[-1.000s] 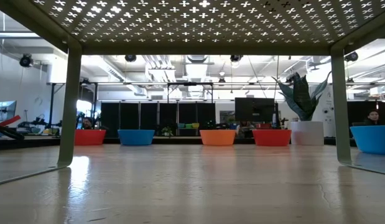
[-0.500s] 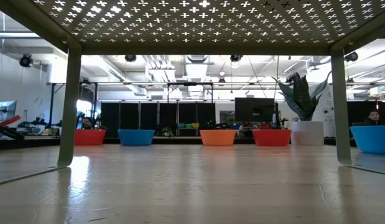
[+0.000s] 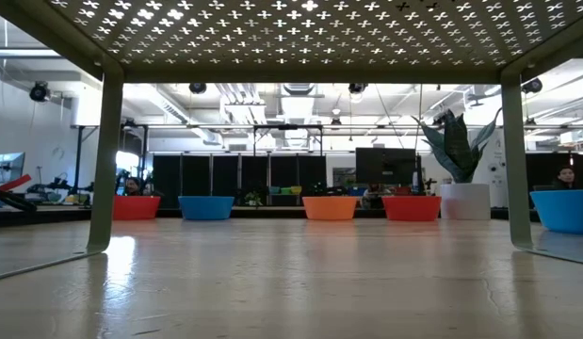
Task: Pick & Place Mini bowls
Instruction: Put the bottom red bowl on the shelf
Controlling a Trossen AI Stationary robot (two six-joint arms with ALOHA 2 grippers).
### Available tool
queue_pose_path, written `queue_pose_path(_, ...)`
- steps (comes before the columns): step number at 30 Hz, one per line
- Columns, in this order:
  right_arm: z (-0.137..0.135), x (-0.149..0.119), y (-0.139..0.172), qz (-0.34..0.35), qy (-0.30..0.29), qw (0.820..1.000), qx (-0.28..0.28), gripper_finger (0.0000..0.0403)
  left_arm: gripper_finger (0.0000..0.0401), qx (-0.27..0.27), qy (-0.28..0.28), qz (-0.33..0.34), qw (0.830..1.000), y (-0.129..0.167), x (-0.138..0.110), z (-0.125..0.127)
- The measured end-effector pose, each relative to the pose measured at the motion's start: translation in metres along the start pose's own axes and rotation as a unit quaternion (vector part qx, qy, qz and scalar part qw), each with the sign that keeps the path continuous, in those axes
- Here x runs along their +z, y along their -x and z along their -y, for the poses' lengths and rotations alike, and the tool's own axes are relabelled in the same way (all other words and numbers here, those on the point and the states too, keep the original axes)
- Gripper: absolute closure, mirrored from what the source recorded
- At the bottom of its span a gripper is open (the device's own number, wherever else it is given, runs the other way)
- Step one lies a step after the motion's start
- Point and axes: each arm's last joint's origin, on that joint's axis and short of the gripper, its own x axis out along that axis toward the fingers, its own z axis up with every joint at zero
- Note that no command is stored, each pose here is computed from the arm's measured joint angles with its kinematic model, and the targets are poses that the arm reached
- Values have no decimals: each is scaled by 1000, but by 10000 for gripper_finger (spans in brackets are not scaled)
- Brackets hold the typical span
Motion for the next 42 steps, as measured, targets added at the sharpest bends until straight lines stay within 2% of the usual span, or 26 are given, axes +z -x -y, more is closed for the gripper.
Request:
queue_pose_path(8,0,0,1,1,1,1000,1,394,401,-30,-3,-20,999,0,-1,2)
queue_pose_path(19,0,0,1,3,-1,1000,0,394,401,-156,-56,-94,982,2,-6,9)
queue_pose_path(28,0,0,1,3,0,1000,1,388,401,-159,-59,-95,981,2,-6,9)
queue_pose_path(37,0,0,1,3,1,1000,2,322,401,-159,-62,-94,981,2,-6,9)
queue_pose_path(42,-1,1,1,3,2,1000,4,301,401,-159,-62,-94,981,2,-6,9)
